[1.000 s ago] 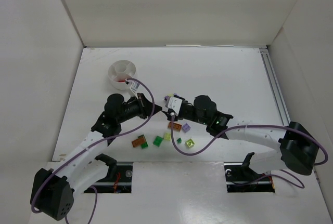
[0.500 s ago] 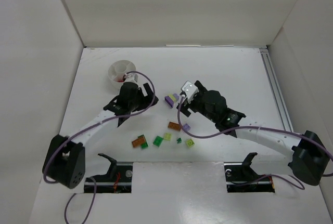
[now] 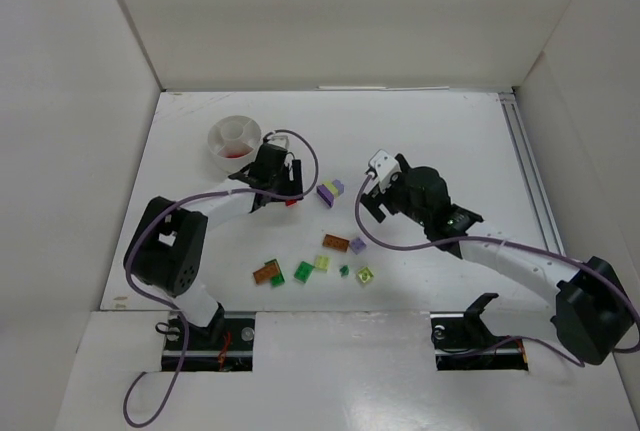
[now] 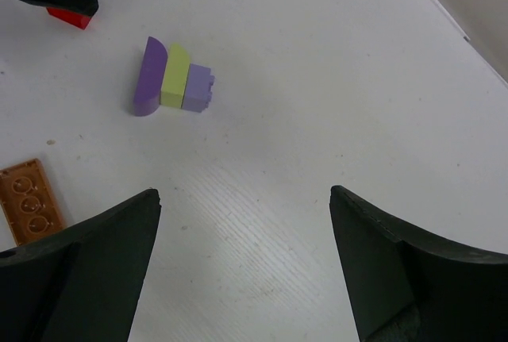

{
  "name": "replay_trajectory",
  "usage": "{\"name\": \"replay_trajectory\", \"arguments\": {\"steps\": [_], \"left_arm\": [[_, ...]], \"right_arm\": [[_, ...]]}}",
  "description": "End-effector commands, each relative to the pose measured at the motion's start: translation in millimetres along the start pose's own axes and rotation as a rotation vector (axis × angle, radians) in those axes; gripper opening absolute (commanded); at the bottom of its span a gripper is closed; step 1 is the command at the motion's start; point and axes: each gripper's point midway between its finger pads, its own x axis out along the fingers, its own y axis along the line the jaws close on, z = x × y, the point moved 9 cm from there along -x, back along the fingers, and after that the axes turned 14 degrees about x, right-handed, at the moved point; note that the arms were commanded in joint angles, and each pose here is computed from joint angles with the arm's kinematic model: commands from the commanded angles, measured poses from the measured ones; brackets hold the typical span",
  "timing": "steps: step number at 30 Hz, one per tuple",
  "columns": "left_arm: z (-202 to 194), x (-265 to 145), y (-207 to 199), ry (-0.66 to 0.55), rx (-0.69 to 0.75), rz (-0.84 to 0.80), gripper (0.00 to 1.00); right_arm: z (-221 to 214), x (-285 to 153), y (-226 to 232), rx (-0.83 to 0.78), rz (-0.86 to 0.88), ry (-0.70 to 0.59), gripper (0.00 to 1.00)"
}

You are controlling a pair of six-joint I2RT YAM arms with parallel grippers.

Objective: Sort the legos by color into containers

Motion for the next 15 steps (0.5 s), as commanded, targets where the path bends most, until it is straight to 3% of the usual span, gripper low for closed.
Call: {"name": "replay_trajectory", "arguments": {"steps": [1,6,15], "left_arm": [[5.0,8.5,-3.0,-0.034,0.124,-0.066,0.68],[-4.8,29.8,-4.9,0.061,0.143,-0.074,0.49],[-15.2,23.2,-6.7,0.09,0.124,-0.076,0.29]], "right_arm": [[5.3,0.7,-0.8,0.028,0.051,-0.032,0.92],[-0.1,5.0,-1.0,0.031,0.068,-0.01,0.9],[1.6,3.3,-6.3,0.028,0.059,-0.019,0.9]]}}
